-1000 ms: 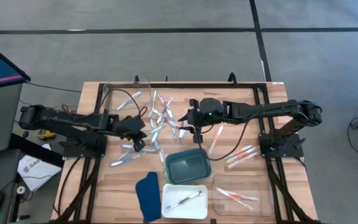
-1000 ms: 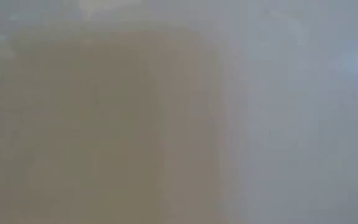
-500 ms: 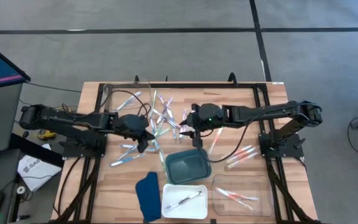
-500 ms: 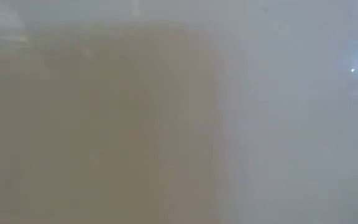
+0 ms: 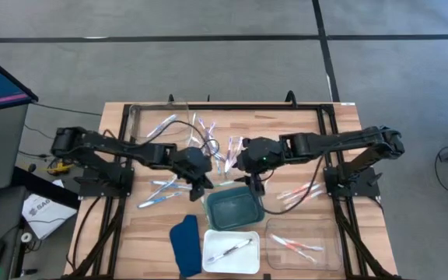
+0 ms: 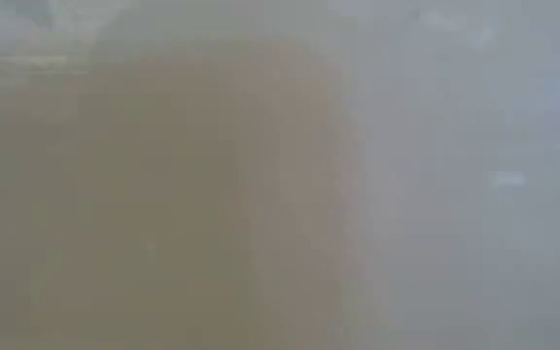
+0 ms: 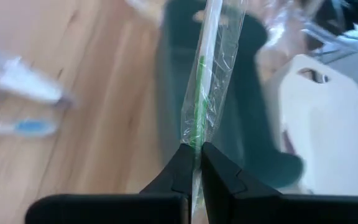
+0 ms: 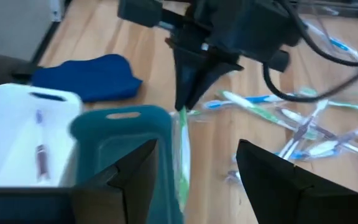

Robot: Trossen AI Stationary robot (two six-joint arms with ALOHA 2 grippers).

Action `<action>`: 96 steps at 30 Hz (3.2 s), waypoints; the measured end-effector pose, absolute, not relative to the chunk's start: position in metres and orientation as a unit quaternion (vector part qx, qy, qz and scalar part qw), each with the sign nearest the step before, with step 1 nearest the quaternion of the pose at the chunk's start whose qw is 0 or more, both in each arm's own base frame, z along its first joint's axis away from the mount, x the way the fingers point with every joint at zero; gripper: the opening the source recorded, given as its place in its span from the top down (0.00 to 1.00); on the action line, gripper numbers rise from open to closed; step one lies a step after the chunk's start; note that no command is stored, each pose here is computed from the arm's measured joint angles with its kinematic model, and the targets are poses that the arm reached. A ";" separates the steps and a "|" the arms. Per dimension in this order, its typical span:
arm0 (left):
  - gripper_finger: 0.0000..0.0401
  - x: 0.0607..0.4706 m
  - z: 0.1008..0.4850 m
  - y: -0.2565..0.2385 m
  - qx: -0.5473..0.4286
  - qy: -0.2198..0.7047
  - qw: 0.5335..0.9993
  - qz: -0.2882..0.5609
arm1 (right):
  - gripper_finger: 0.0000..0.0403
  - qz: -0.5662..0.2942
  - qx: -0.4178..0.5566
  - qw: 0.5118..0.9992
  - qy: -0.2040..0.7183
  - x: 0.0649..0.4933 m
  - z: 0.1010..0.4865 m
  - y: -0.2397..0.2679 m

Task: Pick & Place Toothbrushes
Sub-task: Put the green toothbrush into the green bin

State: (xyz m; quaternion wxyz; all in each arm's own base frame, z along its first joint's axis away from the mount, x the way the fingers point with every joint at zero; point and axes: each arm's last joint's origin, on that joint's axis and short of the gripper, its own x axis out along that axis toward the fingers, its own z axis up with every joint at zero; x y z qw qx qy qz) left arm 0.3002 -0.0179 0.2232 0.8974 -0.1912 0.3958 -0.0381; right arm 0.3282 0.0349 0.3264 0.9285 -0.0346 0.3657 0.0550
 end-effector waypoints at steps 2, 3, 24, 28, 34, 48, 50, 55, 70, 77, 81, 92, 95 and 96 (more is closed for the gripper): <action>0.99 0.305 0.230 -0.022 -0.180 0.386 0.904 -0.050 | 0.48 0.059 -0.034 0.924 0.376 0.325 0.334 0.039; 0.99 0.305 0.233 -0.023 -0.178 0.380 0.906 -0.054 | 0.48 0.059 -0.032 0.921 0.383 0.323 0.337 0.040; 0.99 0.314 0.250 -0.039 -0.290 0.309 0.905 -0.041 | 0.50 0.110 -0.093 0.882 0.449 0.328 0.320 0.062; 0.99 0.315 0.249 -0.040 -0.286 0.308 0.907 -0.035 | 0.51 0.120 -0.105 0.860 0.485 0.340 0.297 0.068; 0.98 0.316 0.243 -0.044 -0.276 0.320 0.906 -0.036 | 0.51 0.112 -0.096 0.840 0.522 0.345 0.280 0.069; 0.98 0.327 0.224 -0.043 -0.271 0.339 0.900 -0.034 | 0.56 0.111 -0.094 0.845 0.515 0.346 0.282 0.068; 0.98 0.326 0.225 -0.043 -0.271 0.338 0.901 -0.034 | 0.57 0.110 -0.094 0.847 0.512 0.346 0.282 0.068; 0.98 0.326 0.226 -0.043 -0.270 0.337 0.901 -0.033 | 0.66 0.110 -0.094 0.847 0.511 0.346 0.282 0.068; 0.96 0.326 0.226 -0.043 -0.254 0.334 0.907 -0.040 | 0.94 0.107 -0.095 0.846 0.513 0.346 0.282 0.067; 0.84 0.326 0.229 -0.046 -0.229 0.328 0.914 -0.063 | 0.92 0.111 -0.097 0.838 0.525 0.343 0.281 0.068; 0.80 0.324 0.234 -0.048 -0.217 0.323 0.917 -0.084 | 0.95 0.112 -0.099 0.836 0.528 0.342 0.281 0.068; 0.77 0.289 0.286 -0.066 -0.129 0.231 0.950 -0.167 | 0.94 0.153 -0.086 0.825 0.537 0.339 0.253 0.070; 0.77 0.273 0.293 -0.065 -0.116 0.204 0.961 -0.144 | 0.95 0.174 -0.075 0.825 0.532 0.338 0.245 0.071; 0.76 0.267 0.294 -0.064 -0.113 0.197 0.965 -0.132 | 0.95 0.175 -0.076 0.825 0.532 0.338 0.244 0.072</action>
